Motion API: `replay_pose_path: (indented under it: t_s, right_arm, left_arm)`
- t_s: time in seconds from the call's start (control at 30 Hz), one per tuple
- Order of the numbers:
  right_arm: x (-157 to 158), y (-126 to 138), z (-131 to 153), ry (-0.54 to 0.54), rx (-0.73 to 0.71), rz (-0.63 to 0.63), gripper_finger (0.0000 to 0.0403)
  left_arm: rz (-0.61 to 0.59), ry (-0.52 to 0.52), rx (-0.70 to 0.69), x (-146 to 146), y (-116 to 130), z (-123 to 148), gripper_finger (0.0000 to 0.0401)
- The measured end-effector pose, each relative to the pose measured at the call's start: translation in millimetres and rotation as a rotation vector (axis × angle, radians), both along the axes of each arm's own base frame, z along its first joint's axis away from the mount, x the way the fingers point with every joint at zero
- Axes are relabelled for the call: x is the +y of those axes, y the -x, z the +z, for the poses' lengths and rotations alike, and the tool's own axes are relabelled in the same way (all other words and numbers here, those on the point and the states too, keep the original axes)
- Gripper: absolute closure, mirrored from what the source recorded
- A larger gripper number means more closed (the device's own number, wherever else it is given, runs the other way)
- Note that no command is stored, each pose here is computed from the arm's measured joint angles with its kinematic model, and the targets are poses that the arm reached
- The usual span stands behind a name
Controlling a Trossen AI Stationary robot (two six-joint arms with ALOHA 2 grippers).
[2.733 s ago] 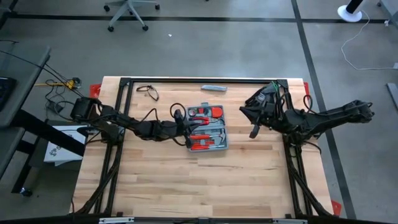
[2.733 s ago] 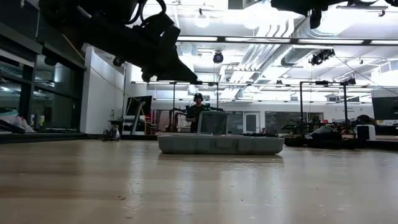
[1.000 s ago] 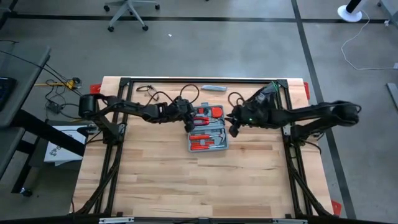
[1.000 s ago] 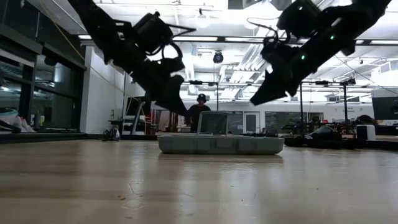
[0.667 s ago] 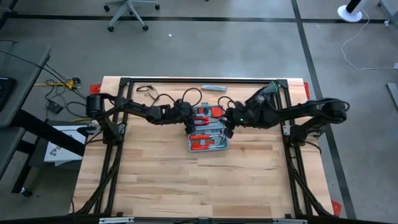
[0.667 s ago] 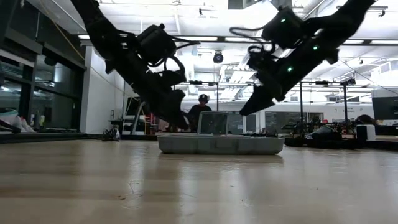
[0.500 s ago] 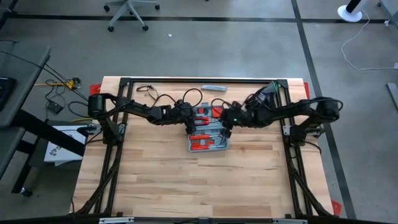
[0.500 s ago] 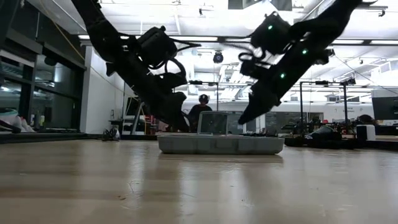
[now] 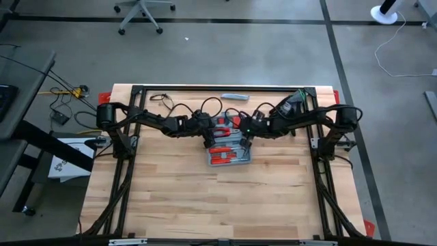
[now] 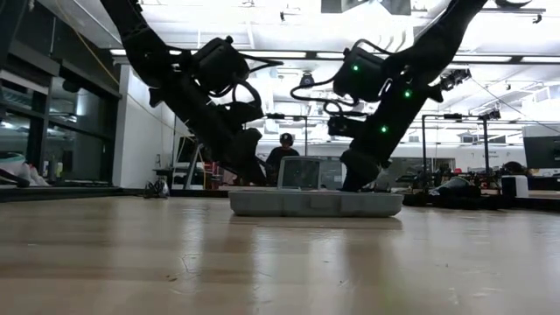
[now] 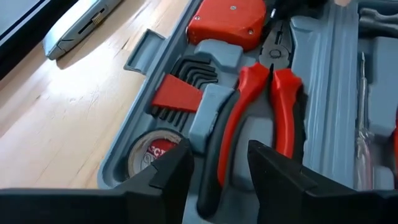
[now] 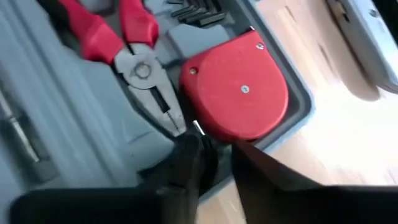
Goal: Prefit tool cases
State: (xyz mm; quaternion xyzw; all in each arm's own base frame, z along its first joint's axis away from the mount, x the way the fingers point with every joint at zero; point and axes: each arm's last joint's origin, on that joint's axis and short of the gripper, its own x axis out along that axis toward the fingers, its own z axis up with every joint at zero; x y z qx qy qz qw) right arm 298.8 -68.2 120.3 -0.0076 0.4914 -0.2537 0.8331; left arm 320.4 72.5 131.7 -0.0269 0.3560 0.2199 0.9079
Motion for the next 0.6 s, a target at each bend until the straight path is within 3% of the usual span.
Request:
replay_pose_path:
  t_s: [0.1,0.37,0.6]
  right_arm:
    - [-0.4,0.5,-0.3,0.0,-0.005,-0.026,0.039]
    - [10.1,3.1,12.9,-0.021,-0.06,-0.018,0.0401]
    - [15.9,10.7,66.7,0.044,-0.261,-0.013,0.0402]
  left_arm:
    - [0.0,0.0,0.0,0.0,0.0,0.0,0.0251]
    - [0.0,0.001,0.007,0.0,0.5,-0.5,0.0251]
    - [0.001,0.002,0.016,-0.6,3.5,-3.8,0.0251]
